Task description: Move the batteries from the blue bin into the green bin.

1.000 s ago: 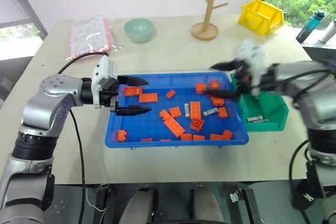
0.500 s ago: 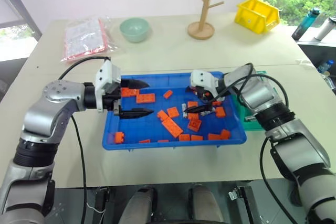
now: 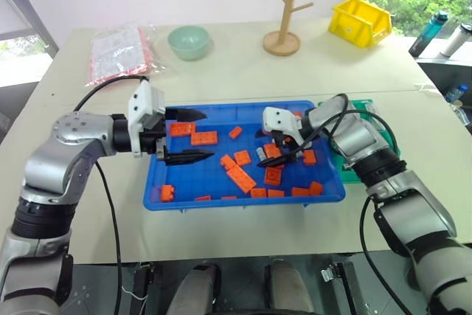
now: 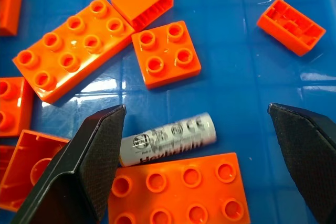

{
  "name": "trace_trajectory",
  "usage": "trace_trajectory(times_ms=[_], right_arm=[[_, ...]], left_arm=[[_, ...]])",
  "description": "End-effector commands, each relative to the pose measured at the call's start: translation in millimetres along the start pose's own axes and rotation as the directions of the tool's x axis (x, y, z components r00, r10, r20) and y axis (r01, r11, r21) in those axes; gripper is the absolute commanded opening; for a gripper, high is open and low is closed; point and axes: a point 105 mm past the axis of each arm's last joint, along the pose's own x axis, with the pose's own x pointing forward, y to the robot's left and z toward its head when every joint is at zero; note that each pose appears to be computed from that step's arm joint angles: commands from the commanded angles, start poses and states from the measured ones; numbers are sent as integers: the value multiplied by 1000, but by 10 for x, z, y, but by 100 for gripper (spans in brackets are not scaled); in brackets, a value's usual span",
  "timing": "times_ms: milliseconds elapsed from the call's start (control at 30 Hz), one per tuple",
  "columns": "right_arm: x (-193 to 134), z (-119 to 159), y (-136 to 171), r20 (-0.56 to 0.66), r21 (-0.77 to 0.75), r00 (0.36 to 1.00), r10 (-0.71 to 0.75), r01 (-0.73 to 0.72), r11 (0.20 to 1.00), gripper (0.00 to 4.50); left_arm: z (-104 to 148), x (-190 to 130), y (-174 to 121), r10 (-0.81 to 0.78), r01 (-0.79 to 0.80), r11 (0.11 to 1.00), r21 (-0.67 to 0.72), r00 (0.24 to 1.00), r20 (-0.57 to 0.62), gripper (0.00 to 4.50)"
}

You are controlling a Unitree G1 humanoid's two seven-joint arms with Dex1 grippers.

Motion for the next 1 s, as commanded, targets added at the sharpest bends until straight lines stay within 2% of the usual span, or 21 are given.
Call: trace_trajectory(times_ms=[33, 267, 567, 967, 1000], right_arm=[[-144, 238, -10, 65, -40, 998, 4, -1, 999, 446], [-136, 49, 39, -32, -92, 999, 28, -31, 995, 446], [-103, -142, 13, -79, -117, 997, 15, -24, 993, 446], [22, -81, 30, -33, -119, 998, 48, -52, 992, 446], [35, -84, 27, -32, -118, 998, 46, -50, 992, 396]], left_arm=[[106, -25, 32, 8, -8, 999, 40, 1000, 18, 450], [141, 3, 72, 5, -7, 999, 54, 1000, 27, 450], [157, -14, 97, 16, -18, 998, 59, 999, 31, 450], [155, -17, 112, 26, -28, 998, 64, 999, 35, 450], [156, -18, 113, 26, -28, 998, 64, 999, 35, 450]])
